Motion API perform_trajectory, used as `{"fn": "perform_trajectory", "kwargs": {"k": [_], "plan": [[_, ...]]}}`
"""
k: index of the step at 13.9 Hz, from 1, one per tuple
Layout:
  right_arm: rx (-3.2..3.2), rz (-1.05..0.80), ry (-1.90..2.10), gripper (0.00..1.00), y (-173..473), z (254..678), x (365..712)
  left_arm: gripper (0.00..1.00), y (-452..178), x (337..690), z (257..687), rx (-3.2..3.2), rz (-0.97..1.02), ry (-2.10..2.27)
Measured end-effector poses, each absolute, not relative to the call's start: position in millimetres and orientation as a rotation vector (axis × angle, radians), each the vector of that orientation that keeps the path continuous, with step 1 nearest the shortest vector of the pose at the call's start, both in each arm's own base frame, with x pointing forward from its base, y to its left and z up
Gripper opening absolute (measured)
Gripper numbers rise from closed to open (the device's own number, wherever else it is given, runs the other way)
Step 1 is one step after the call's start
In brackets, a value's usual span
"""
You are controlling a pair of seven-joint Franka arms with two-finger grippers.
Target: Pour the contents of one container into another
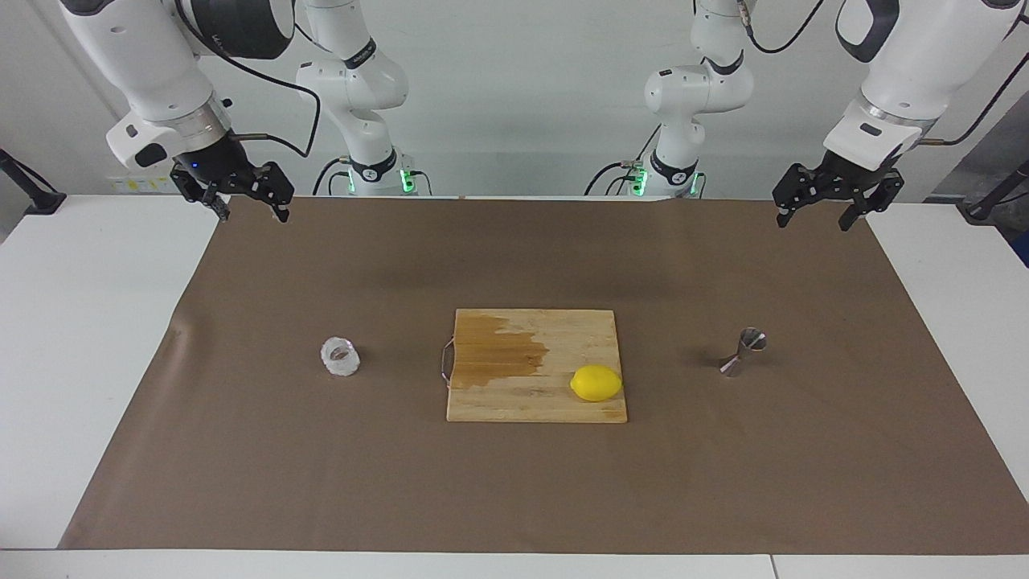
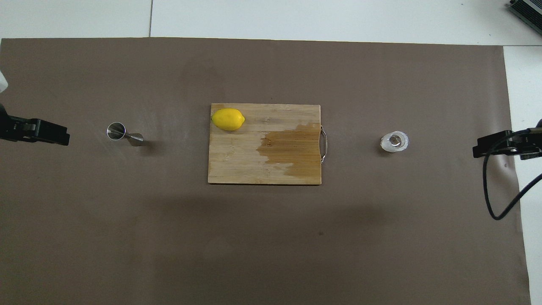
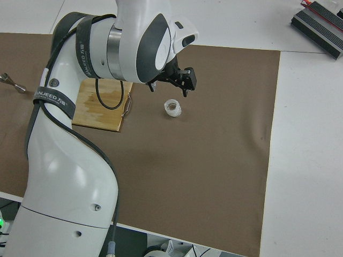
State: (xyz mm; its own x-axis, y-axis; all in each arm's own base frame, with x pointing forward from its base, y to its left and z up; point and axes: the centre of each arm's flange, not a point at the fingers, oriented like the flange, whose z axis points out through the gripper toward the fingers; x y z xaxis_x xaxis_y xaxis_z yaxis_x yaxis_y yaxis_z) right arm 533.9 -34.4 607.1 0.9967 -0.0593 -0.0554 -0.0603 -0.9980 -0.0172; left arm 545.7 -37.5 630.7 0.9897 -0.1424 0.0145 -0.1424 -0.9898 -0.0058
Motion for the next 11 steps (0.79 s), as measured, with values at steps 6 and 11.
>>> {"fn": "perform_trajectory", "kwargs": {"k": [6,11], "plan": [[-3.120,0.086,0.093,1.00,-34.4,607.1,533.9,1.00,-38.3,545.2,624.9,-3.129,-0.003,0.226],[-3.120,0.086,0.093,1.00,-34.4,607.1,533.9,1.00,-37.8,543.1,623.4,-3.131,0.013,0.189]]}}
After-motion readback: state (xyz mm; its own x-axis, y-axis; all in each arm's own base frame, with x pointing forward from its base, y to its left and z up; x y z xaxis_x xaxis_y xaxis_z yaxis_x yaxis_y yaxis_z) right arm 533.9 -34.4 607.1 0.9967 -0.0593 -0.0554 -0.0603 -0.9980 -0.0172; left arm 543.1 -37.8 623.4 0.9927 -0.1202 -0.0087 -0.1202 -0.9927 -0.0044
